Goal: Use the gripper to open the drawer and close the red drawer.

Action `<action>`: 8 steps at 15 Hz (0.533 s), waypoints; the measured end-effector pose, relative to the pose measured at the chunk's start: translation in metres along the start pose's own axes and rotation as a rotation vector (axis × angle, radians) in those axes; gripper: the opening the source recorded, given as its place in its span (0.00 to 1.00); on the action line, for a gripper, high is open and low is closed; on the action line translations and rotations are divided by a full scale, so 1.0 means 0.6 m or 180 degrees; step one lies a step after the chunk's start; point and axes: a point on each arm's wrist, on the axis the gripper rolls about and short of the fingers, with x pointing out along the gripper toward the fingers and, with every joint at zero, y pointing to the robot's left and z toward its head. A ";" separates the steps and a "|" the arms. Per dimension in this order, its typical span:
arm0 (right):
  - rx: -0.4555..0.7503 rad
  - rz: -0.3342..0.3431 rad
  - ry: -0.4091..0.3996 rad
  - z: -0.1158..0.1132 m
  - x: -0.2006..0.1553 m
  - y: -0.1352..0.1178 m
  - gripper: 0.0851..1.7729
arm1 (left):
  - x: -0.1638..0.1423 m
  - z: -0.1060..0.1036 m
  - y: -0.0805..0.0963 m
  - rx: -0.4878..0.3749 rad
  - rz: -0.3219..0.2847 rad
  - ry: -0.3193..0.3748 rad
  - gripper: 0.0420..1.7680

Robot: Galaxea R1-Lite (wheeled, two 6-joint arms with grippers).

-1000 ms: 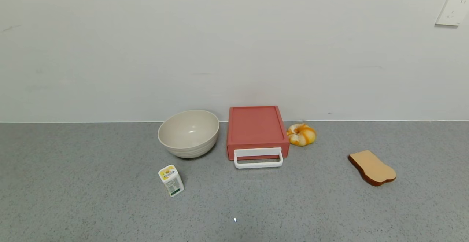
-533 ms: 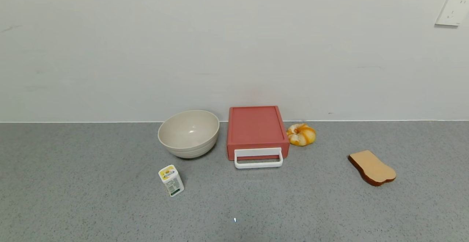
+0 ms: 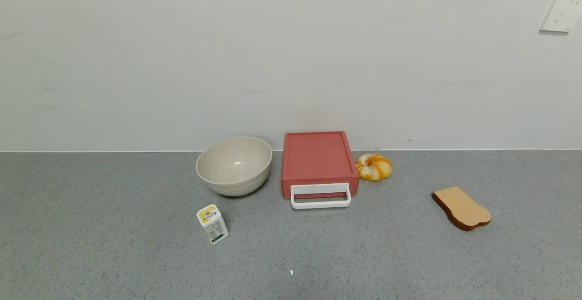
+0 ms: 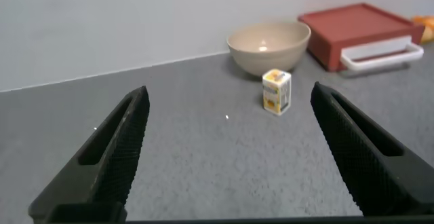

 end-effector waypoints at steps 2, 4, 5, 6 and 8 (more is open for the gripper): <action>-0.0003 0.0000 -0.0001 0.000 0.000 0.000 0.96 | 0.005 -0.025 -0.004 0.0013 -0.0060 0.0148 0.97; -0.0001 0.0000 0.0000 0.000 0.000 0.000 0.96 | 0.008 -0.041 -0.007 0.0022 -0.0087 0.0270 0.97; 0.0000 -0.0001 0.0000 0.000 0.000 0.000 0.96 | 0.008 -0.044 -0.007 0.0025 -0.0115 0.0287 0.97; -0.0001 -0.0001 -0.0001 0.000 0.000 0.000 0.96 | 0.008 -0.046 -0.008 0.0029 -0.0165 0.0300 0.97; -0.0001 0.0000 -0.0001 0.000 0.000 0.000 0.96 | 0.008 -0.047 -0.009 0.0033 -0.0206 0.0308 0.97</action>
